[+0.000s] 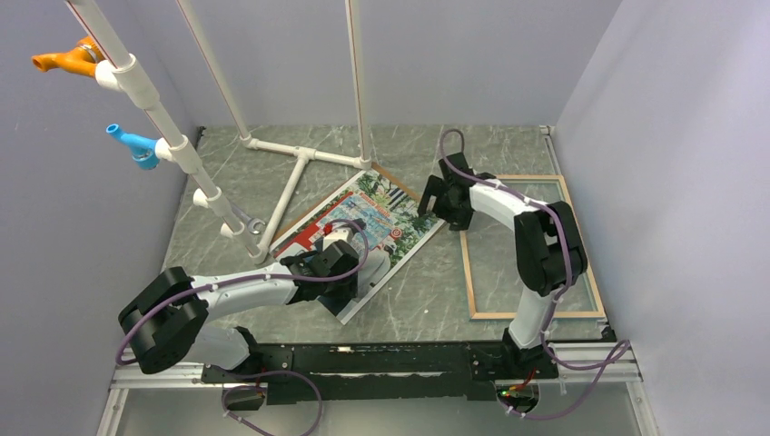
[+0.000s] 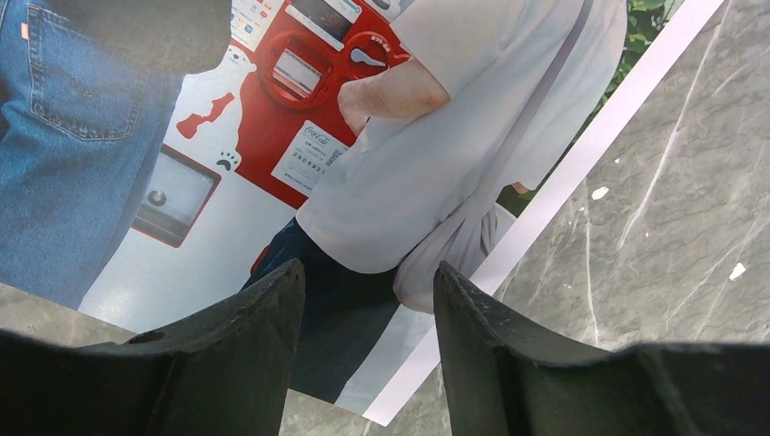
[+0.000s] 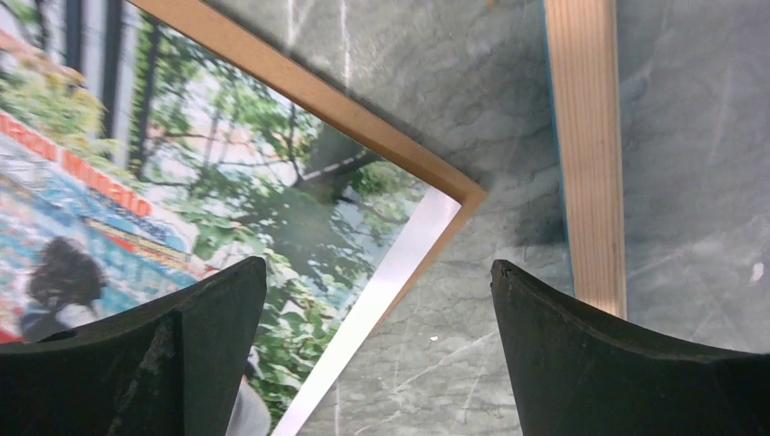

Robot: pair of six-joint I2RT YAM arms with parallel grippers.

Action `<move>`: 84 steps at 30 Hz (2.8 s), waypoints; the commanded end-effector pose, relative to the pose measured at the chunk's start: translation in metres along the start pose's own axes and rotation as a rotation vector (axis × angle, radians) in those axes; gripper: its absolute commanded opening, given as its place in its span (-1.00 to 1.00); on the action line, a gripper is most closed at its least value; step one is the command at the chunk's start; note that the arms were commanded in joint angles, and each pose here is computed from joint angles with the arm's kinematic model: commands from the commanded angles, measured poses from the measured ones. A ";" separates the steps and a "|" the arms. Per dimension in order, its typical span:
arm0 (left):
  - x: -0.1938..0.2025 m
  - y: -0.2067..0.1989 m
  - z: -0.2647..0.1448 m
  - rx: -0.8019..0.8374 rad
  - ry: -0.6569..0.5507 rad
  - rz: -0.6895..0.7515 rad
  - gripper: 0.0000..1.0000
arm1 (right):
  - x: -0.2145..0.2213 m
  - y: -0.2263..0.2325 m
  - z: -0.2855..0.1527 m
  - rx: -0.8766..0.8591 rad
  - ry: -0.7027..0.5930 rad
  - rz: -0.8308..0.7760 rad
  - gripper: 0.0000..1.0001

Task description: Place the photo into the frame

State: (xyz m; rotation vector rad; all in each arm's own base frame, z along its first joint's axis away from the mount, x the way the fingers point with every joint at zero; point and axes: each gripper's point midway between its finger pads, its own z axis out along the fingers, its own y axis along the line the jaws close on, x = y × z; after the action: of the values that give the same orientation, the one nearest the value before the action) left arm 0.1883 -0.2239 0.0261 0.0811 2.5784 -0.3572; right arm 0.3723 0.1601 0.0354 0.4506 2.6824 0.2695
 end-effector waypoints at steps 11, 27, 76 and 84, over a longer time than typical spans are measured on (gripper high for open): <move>0.034 0.017 0.009 -0.043 0.120 0.019 0.12 | -0.024 0.012 -0.005 -0.243 0.005 0.118 0.76; 0.040 0.022 0.013 -0.057 0.136 0.028 0.08 | -0.026 0.009 0.012 -0.296 0.048 0.166 0.73; 0.026 0.017 -0.001 -0.021 0.061 0.034 0.50 | 0.002 0.012 -0.018 -0.502 0.111 0.219 -0.91; -0.018 -0.009 -0.045 0.090 -0.107 0.059 0.75 | 0.002 0.016 -0.062 -0.541 0.072 0.173 -1.00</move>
State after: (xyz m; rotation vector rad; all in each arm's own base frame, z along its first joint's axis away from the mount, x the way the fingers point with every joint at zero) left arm 0.1762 -0.2195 0.0444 0.1303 2.5294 -0.4131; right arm 0.3605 0.1717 0.0743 0.5487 2.5084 1.0524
